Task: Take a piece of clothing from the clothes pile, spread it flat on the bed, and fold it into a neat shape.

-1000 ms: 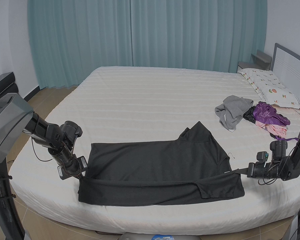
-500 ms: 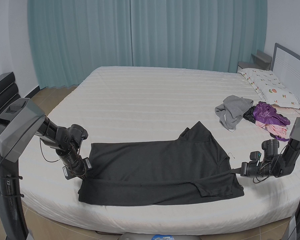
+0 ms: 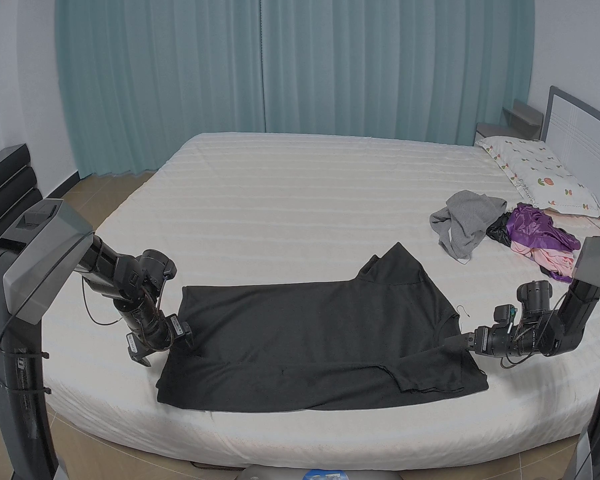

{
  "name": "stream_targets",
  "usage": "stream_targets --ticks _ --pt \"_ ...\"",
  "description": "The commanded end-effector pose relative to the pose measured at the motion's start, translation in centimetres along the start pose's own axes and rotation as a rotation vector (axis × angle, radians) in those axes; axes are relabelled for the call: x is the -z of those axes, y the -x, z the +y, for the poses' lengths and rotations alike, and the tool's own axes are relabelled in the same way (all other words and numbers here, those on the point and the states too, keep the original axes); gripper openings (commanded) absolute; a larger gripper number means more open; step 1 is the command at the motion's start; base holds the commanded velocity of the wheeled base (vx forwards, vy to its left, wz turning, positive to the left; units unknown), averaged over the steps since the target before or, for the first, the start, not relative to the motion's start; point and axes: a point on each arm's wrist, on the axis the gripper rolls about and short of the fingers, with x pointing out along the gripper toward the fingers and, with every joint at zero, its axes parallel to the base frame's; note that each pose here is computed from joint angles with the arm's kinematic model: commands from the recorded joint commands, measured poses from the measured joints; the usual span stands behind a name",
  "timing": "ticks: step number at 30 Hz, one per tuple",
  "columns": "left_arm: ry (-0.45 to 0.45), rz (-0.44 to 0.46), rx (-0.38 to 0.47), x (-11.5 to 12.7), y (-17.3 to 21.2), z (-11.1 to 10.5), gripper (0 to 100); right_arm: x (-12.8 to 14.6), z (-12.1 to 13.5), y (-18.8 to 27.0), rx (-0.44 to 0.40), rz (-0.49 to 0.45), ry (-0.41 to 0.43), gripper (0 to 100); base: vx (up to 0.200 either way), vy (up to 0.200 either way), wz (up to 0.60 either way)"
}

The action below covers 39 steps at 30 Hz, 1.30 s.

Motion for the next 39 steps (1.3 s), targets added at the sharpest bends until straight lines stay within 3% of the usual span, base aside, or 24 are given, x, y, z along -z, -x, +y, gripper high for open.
stream_targets --ticks 1,7,13,22,39 --pt "0.034 -0.011 0.029 -0.9 0.6 0.6 100 -0.5 0.4 0.7 -0.009 -0.024 -0.05 100 0.0 0.0 0.0" --pt "0.099 0.006 0.104 -1.7 1.7 1.3 100 -0.5 1.3 1.7 -0.038 -0.058 -0.168 100 0.0 0.0 0.0" --pt "0.159 0.014 0.103 -1.4 1.6 1.2 100 -0.4 1.6 2.0 -0.067 -0.13 -0.25 100 0.0 0.0 0.0" --pt "0.178 0.012 0.108 -0.8 2.3 0.6 100 0.5 1.8 2.2 -0.074 -0.132 -0.252 100 0.0 -0.133 0.0" --pt "0.234 -0.028 0.157 -1.4 4.0 0.4 100 0.9 2.2 2.0 -0.076 -0.116 -0.248 100 0.0 0.0 0.0"
